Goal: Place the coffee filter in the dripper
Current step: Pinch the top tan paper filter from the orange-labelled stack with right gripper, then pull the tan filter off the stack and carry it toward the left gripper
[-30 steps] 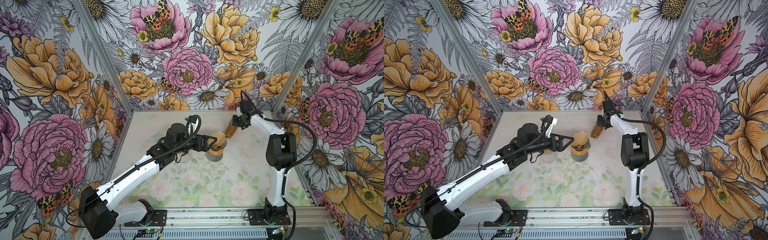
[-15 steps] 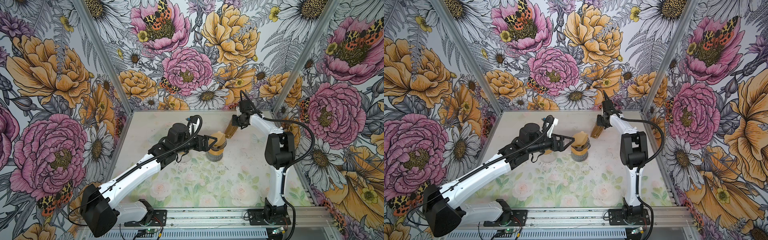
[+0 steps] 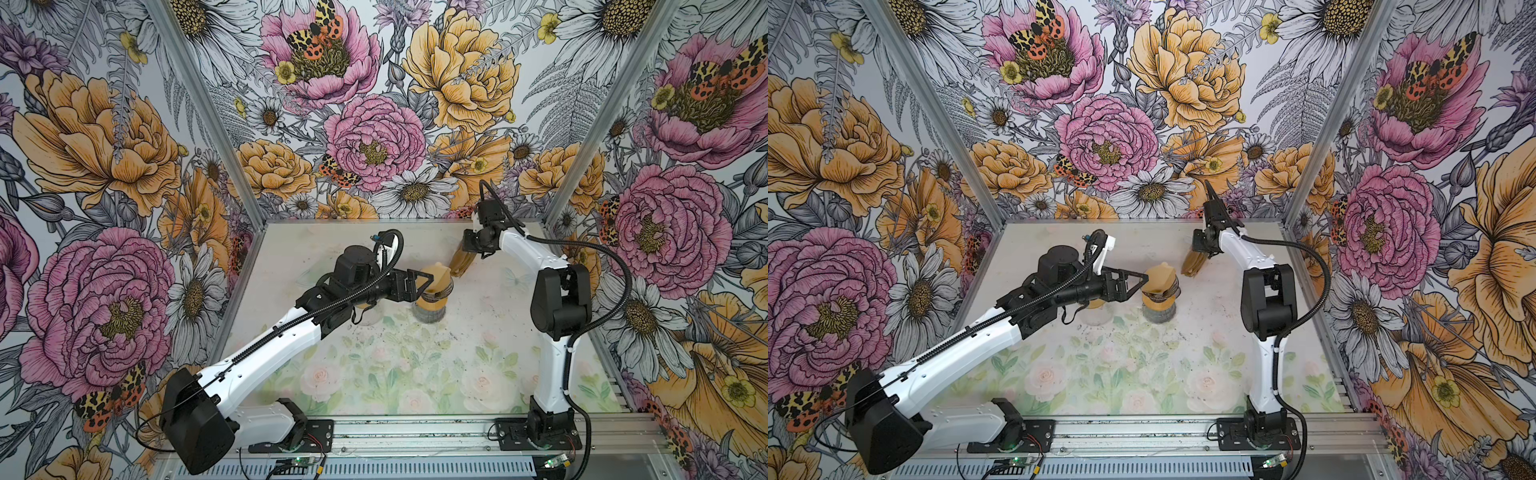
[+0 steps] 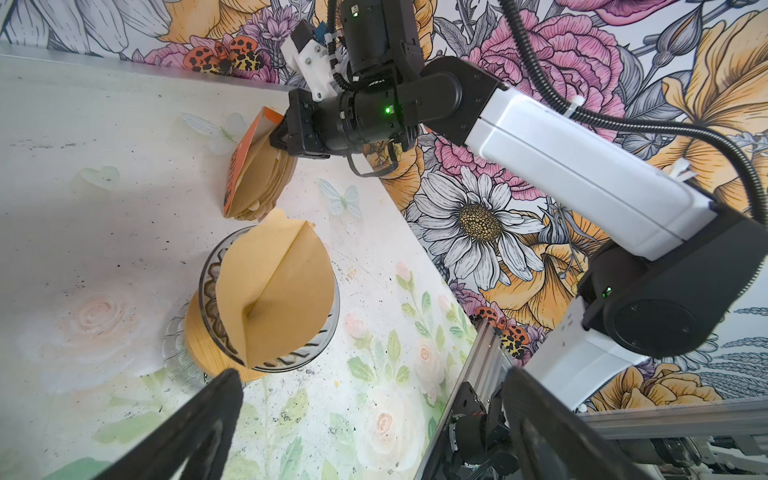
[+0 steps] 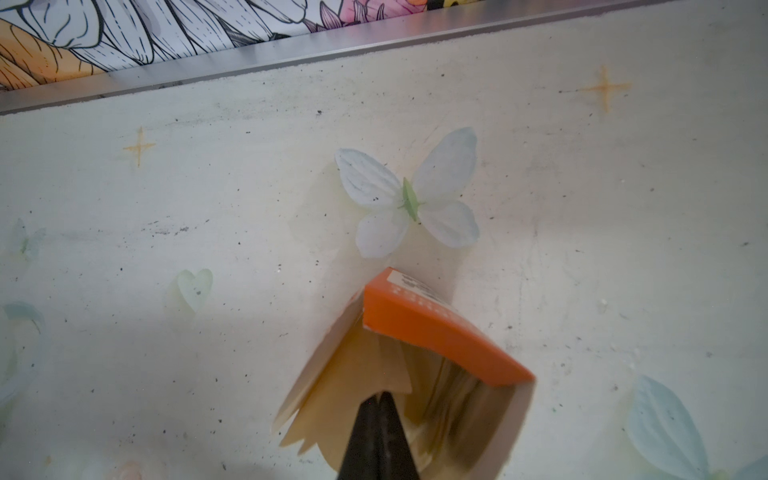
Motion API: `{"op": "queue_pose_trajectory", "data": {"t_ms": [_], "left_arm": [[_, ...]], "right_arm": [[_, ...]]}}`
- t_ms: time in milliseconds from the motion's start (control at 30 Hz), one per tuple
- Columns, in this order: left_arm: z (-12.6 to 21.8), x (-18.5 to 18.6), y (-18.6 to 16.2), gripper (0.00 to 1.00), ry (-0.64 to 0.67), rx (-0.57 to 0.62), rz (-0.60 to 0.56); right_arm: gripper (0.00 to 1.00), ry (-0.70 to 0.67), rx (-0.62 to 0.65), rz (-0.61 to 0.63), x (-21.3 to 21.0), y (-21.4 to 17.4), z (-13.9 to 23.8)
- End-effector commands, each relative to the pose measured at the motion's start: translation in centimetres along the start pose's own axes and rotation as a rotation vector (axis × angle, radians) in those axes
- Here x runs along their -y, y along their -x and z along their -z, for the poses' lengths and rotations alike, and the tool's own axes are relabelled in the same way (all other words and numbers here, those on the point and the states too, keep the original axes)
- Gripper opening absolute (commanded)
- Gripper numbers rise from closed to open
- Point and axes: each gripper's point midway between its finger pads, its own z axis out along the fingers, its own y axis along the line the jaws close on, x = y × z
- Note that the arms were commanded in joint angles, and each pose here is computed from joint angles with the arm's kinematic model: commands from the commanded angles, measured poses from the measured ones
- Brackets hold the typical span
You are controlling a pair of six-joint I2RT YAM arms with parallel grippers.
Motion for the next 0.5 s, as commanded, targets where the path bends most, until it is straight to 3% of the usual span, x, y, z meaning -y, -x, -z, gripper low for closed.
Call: {"op": "queue_pose_trajectory", "data": {"t_ms": [0,467], "left_arm": [[0.8,0.1,1.0,0.99,0.000,0.032,-0.014],[2.0,-0.6,1.1,0.99,0.034,0.029,-0.021]], "right_arm": [[0.01,0.009,0.088,0.018,-1.0,1.8,3.7],[0.00,0.078,0.179,0.016,-3.2,2.2,10.2]]}}
